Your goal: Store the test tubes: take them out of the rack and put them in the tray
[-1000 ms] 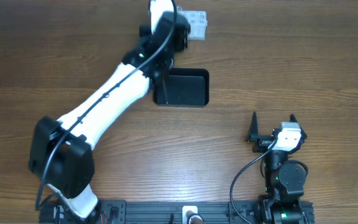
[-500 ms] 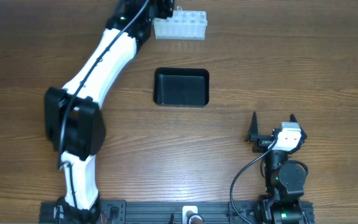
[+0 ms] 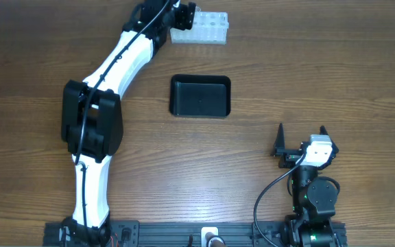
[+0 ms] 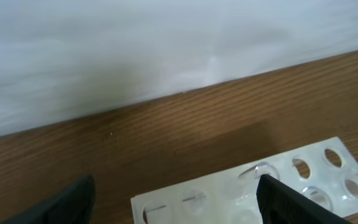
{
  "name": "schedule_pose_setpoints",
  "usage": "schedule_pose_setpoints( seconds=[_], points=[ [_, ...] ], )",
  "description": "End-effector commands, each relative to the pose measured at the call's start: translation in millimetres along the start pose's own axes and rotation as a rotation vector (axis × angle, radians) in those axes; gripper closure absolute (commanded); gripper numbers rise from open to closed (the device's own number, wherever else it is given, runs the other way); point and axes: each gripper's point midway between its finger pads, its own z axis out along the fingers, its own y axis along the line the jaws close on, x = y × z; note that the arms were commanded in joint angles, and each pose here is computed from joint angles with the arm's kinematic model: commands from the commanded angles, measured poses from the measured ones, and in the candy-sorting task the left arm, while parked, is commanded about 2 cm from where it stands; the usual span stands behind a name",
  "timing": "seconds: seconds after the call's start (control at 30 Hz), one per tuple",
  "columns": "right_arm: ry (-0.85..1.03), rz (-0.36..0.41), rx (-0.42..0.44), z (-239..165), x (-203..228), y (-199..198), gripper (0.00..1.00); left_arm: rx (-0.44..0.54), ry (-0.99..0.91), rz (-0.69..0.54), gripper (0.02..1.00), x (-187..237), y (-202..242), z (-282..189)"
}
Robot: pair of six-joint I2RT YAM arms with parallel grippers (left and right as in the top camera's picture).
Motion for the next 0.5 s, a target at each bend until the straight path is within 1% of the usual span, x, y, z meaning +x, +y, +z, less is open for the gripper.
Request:
schedule_pose_setpoints(
  seconds=[0.03, 0.5],
  points=[
    [0.001, -0.007, 0.011, 0.0, 1.8, -1.9, 0.007, 0.039, -0.01, 0.018, 0.189, 2.7, -6.8, 12.1],
    [0.001, -0.007, 0.01, 0.0, 1.8, -1.8, 0.009, 0.067, -0.007, 0.022, 0.189, 8.0, -15.2, 17.4]
  ],
)
